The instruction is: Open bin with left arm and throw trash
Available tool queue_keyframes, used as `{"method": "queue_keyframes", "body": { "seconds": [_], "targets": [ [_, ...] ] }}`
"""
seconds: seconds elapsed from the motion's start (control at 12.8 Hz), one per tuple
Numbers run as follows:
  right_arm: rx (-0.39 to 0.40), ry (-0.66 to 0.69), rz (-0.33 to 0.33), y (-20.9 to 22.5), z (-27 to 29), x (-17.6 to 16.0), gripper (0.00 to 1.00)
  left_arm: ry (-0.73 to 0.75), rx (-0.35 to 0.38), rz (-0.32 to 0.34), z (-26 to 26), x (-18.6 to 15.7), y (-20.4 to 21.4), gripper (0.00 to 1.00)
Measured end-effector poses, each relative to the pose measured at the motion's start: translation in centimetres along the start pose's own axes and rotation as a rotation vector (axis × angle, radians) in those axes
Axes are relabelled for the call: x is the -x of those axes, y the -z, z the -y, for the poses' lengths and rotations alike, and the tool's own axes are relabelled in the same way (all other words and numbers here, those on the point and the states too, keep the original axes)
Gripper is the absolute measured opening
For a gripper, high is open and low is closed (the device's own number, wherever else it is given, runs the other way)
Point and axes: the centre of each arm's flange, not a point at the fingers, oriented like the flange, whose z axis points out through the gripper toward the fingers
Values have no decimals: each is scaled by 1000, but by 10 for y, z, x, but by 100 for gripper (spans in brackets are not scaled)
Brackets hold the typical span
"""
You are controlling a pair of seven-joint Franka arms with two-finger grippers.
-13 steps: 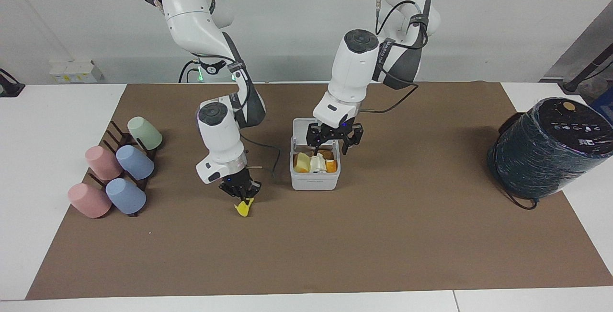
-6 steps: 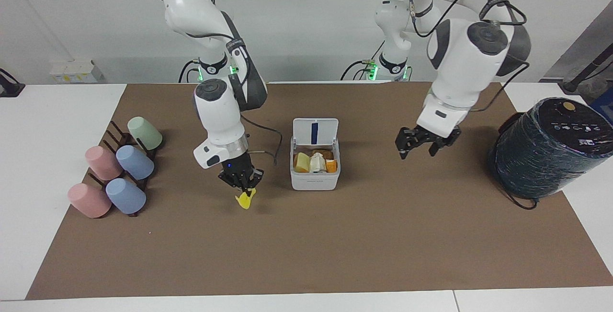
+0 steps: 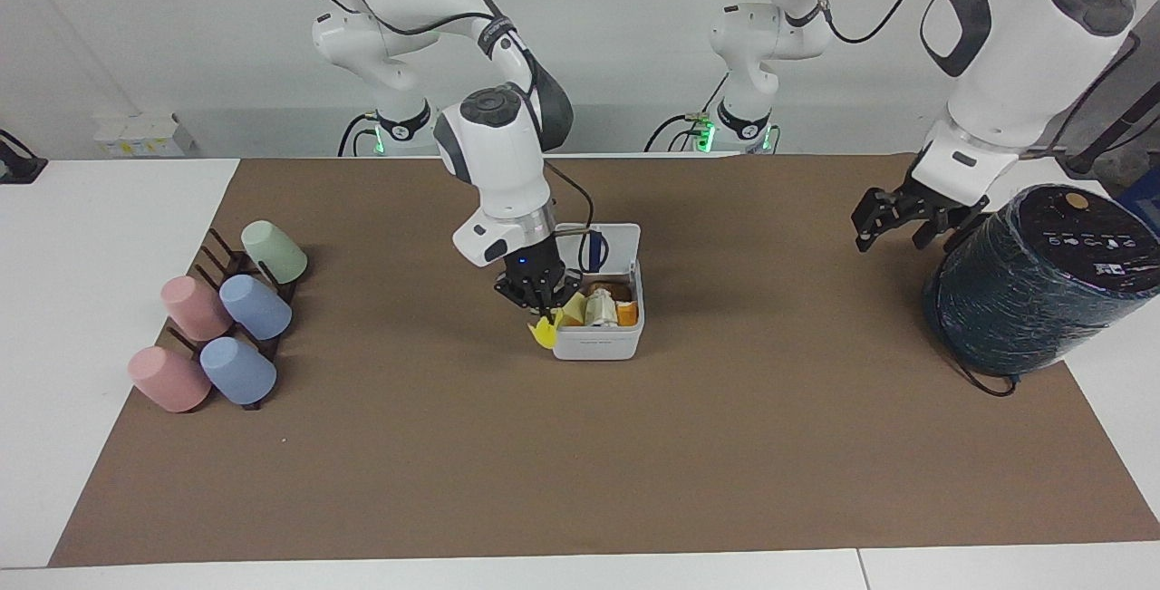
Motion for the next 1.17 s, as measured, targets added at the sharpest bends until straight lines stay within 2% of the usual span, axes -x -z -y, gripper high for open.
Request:
{"method": "queue_keyframes", "body": {
  "seconds": [0.16,0.23,0.39,0.55,0.94,1.02,1.17],
  "targets": [
    [15,19,33,-1,16,16,3,-7,0,-13,-3,11,17,89],
    [21,18,45,-1,21,22,3,-8,0,-12,-3,12,17,99],
    [26,1,56,-1,27,28,9,-8,-1,-1,-3,12,12,100],
    [26,1,58,0,29,30,30,-8,-1,8,-3,12,7,100],
    [19,-1,50,4,30,26,92,-3,-3,26,-1,15,0,100],
    [16,-4,44,7,29,24,99,-3,-3,28,-1,16,-1,100],
    [11,-22,25,18,21,13,100,-3,-3,27,0,18,0,100]
  ]
}}
